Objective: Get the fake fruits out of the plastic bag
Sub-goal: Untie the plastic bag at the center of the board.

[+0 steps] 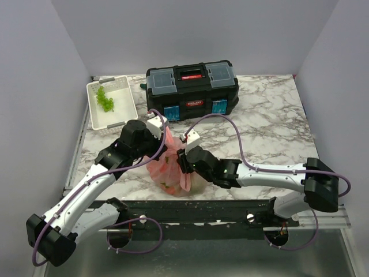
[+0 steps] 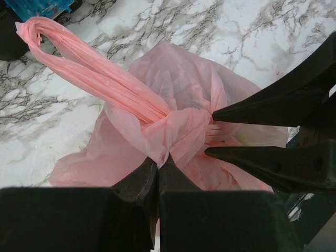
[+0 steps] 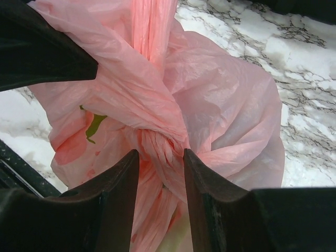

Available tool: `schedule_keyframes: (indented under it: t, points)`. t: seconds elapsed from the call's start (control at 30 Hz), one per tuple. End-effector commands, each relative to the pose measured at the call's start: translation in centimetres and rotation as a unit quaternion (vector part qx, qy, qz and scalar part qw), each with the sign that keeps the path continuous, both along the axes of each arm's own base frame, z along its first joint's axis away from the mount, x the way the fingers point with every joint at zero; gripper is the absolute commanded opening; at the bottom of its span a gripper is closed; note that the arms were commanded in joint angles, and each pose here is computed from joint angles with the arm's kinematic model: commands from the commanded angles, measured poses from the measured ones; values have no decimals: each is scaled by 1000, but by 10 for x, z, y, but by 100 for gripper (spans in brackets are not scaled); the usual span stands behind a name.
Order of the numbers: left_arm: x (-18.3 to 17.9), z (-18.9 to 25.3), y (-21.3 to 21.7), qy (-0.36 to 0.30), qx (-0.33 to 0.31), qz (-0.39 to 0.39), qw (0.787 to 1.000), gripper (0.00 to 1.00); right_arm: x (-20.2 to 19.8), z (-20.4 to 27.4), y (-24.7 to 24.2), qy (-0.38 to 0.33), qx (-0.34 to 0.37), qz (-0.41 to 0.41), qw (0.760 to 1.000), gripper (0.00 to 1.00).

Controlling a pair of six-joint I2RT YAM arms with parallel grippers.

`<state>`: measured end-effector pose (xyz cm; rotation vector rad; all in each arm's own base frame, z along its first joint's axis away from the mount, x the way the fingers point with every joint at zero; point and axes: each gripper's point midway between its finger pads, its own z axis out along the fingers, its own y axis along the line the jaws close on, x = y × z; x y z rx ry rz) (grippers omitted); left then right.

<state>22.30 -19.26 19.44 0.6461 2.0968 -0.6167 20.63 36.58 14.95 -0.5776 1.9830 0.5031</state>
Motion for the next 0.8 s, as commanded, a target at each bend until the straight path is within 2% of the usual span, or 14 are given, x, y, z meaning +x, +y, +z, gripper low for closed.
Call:
schedule_keyframes:
  t: [0.0,0.23,0.43,0.67,0.77]
  points:
    - [3,18,-1,-26,-18,-1,999,0,5,4,-11,-10,-18,-23,1000,43]
    - [4,18,-3,-23,-21,-5,1000,0,4,3,-35,-20,-10,-47,999,44]
    - [4,15,-5,-14,-21,-9,1000,0,2,10,-25,-25,25,-34,999,45]
    - [4,14,-6,-13,-21,-10,1000,0,9,0,-9,-26,3,-30,999,44]
    - [4,15,-5,-16,-19,-7,1000,0,15,-3,-16,-32,-6,-55,998,40]
